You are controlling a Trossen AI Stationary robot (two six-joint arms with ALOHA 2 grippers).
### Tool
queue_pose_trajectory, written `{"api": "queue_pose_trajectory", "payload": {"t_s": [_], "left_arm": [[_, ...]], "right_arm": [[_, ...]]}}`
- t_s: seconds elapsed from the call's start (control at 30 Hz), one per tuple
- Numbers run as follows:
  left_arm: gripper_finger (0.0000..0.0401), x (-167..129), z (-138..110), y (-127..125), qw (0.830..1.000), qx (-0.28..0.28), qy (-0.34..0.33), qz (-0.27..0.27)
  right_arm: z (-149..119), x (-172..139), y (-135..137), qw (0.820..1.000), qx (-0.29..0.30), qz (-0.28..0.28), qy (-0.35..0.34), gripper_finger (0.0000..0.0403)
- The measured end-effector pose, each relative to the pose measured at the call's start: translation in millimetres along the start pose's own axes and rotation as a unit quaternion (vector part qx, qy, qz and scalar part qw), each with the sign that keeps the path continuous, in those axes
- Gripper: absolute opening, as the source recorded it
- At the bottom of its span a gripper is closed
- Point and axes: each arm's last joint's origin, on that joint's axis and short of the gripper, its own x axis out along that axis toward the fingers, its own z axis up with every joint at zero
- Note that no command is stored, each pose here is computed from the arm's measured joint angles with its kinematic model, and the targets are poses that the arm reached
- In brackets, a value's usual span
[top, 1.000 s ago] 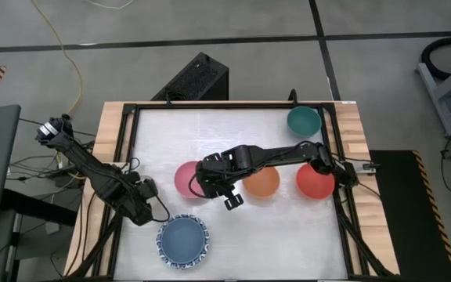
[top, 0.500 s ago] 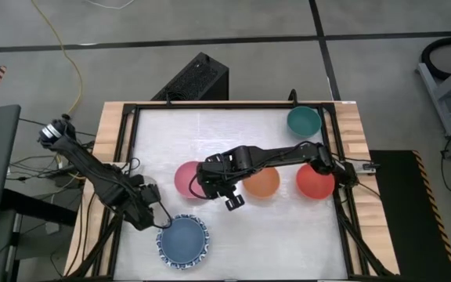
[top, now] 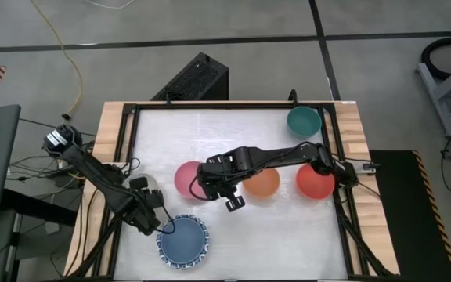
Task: Nest bowls inside each other
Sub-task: Stack the white bowl on top of the other blue bowl
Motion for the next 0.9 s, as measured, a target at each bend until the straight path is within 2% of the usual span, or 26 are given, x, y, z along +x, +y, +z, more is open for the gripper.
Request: {"api": "queue_pose_trajectory", "payload": {"t_s": [0.17,0.23,0.43,0.67,0.77,0.9], "left_arm": [[0.0037,1.2,-0.6,1.2,1.000,0.016,0.002,0.014],[0.0012,1.2,-0.4,1.4,1.000,0.023,-0.001,0.016],[0.0002,-3.4,1.8,0.3,0.999,0.047,-0.008,0.017],[0.0001,-35.2,12.4,-1.8,0.994,0.095,-0.040,0.044],[0.0001,-54.5,17.9,-9.8,0.984,0.159,-0.070,0.023],[0.0000,-83.3,20.2,-25.0,0.952,0.280,-0.121,-0.017]], "right_arm": [[1.8,-0.2,6.6,1.000,-0.007,0.004,-0.001,0.0069],[1.9,-0.2,9.1,1.000,-0.012,0.005,0.002,0.0069],[1.2,-1.8,14.9,1.000,-0.020,0.010,0.010,0.0069],[1.9,-11.9,25.3,0.999,-0.050,0.013,0.003,0.0069],[1.6,-17.9,30.2,0.998,-0.066,0.014,0.000,0.0069],[4.1,-29.9,44.0,0.994,-0.111,0.013,-0.020,0.0069]]}}
